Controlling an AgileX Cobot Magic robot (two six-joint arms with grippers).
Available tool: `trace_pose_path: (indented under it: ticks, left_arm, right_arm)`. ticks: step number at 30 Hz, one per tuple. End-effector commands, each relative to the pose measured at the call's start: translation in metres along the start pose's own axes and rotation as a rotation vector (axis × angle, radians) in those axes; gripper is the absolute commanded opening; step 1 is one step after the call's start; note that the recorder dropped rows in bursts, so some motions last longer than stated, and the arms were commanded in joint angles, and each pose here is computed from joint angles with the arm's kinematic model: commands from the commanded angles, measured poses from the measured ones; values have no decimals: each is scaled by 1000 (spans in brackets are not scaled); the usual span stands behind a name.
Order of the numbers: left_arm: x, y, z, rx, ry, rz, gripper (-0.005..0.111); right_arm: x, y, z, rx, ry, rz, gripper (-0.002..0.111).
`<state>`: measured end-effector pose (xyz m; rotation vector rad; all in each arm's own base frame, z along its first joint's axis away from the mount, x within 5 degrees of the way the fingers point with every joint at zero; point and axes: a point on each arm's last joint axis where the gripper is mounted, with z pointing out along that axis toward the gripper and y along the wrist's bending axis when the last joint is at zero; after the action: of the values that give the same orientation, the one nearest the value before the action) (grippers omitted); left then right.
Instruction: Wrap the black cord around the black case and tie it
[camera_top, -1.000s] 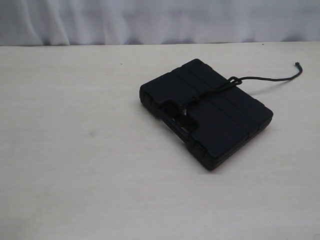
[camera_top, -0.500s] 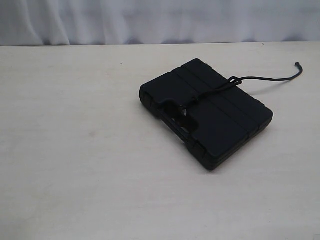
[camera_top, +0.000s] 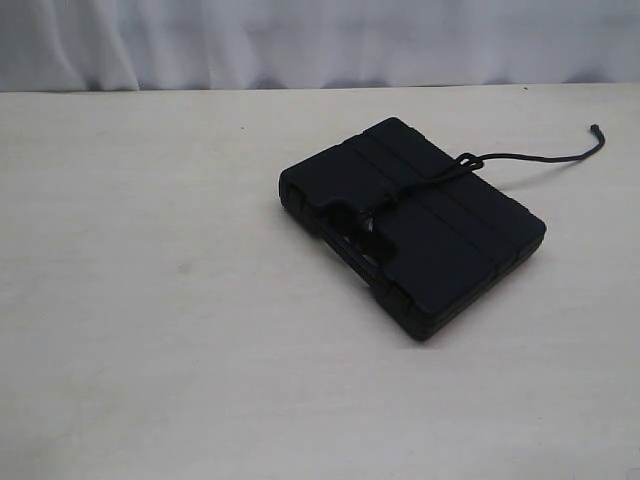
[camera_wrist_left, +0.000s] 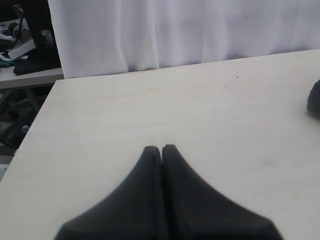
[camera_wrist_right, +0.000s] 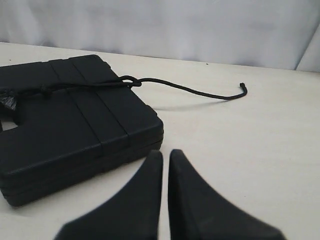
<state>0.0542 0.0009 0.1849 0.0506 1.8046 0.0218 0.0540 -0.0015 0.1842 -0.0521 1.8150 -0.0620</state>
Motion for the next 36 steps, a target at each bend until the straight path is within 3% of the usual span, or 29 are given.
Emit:
trace_pose_path:
  ticks: [1, 20, 30, 36]
  left_arm:
    - [-1, 0, 0, -2, -15, -2, 0]
    - [-1, 0, 0, -2, -15, -2, 0]
    - [-1, 0, 0, -3, -15, 0, 0]
    - [-1, 0, 0, -3, -15, 0, 0]
  right_arm:
    - [1, 0, 0, -2, 1, -19, 4]
    - [3, 1, 0, -16, 19, -22, 4]
    - [2, 10, -1, -185, 5, -58, 4]
    - [2, 9, -1, -171, 5, -52, 4]
